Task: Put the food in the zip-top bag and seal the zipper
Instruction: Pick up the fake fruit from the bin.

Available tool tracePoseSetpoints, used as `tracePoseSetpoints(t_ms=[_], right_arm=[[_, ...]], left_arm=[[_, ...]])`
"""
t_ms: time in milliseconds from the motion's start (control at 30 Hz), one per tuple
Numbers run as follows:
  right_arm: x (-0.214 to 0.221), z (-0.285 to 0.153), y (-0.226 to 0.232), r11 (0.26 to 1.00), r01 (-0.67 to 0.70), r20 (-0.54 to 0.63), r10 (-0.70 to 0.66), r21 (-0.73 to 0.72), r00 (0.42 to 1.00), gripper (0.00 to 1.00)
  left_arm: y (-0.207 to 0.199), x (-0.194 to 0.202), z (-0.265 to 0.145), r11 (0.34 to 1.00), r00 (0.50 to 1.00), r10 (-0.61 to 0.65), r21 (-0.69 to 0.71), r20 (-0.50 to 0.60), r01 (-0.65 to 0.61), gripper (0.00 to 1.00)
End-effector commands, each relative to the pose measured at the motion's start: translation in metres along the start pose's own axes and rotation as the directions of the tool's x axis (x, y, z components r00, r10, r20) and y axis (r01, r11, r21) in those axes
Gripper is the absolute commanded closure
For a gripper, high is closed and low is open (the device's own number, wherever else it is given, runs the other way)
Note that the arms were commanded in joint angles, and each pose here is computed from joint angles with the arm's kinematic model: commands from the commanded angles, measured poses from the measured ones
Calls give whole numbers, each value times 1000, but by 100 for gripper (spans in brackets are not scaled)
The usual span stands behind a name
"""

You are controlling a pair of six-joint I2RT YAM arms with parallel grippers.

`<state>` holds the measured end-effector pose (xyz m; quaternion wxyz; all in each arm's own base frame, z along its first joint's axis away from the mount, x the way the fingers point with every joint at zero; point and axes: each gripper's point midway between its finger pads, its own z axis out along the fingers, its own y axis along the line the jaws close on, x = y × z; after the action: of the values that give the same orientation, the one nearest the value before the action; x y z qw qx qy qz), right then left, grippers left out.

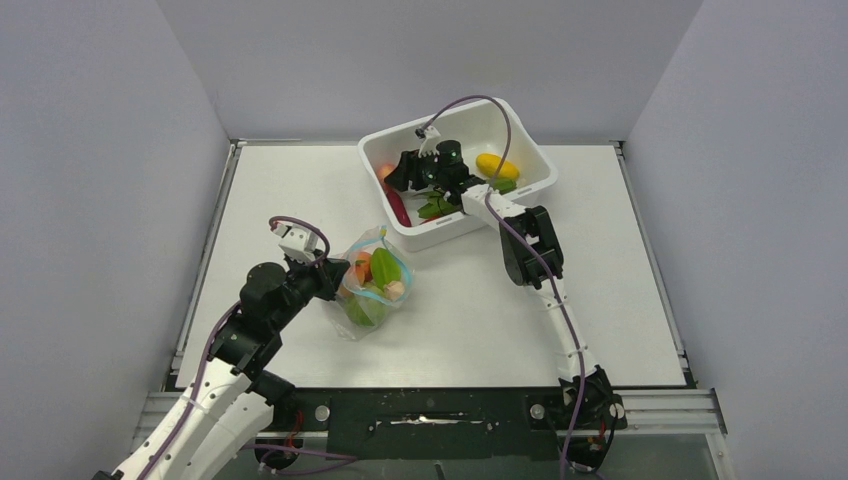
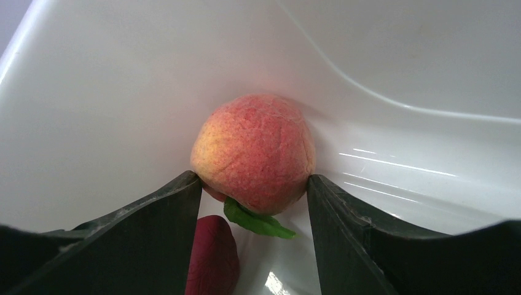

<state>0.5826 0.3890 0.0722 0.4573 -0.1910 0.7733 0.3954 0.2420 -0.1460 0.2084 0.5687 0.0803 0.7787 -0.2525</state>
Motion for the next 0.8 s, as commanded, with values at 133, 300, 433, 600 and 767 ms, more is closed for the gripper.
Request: tracePoseSetpoints(t_ms=[133, 300, 433, 600, 767], right_arm=[[-76, -30, 13, 989, 145, 178, -142, -4, 974, 67], [-93, -39, 21, 986, 163, 201, -155, -22, 967, 68], [-95, -46, 27, 985, 170, 199, -162, -28, 967, 69], [-105, -58, 39, 983, 178, 214, -167, -32, 962, 70], [-108, -73, 50, 983, 180, 218, -168, -35, 961, 70]], left_arm=[[-7, -21, -1, 1000, 997, 14, 23, 73, -16, 100], [-8, -22, -2, 1000, 997, 9, 26, 76, -11, 100], [-9, -23, -3, 1000, 996, 3, 29, 84, -6, 100], [-9, -24, -4, 999, 996, -3, 32, 86, 0, 100], [-8, -24, -5, 1000, 996, -9, 24, 89, 7, 100]])
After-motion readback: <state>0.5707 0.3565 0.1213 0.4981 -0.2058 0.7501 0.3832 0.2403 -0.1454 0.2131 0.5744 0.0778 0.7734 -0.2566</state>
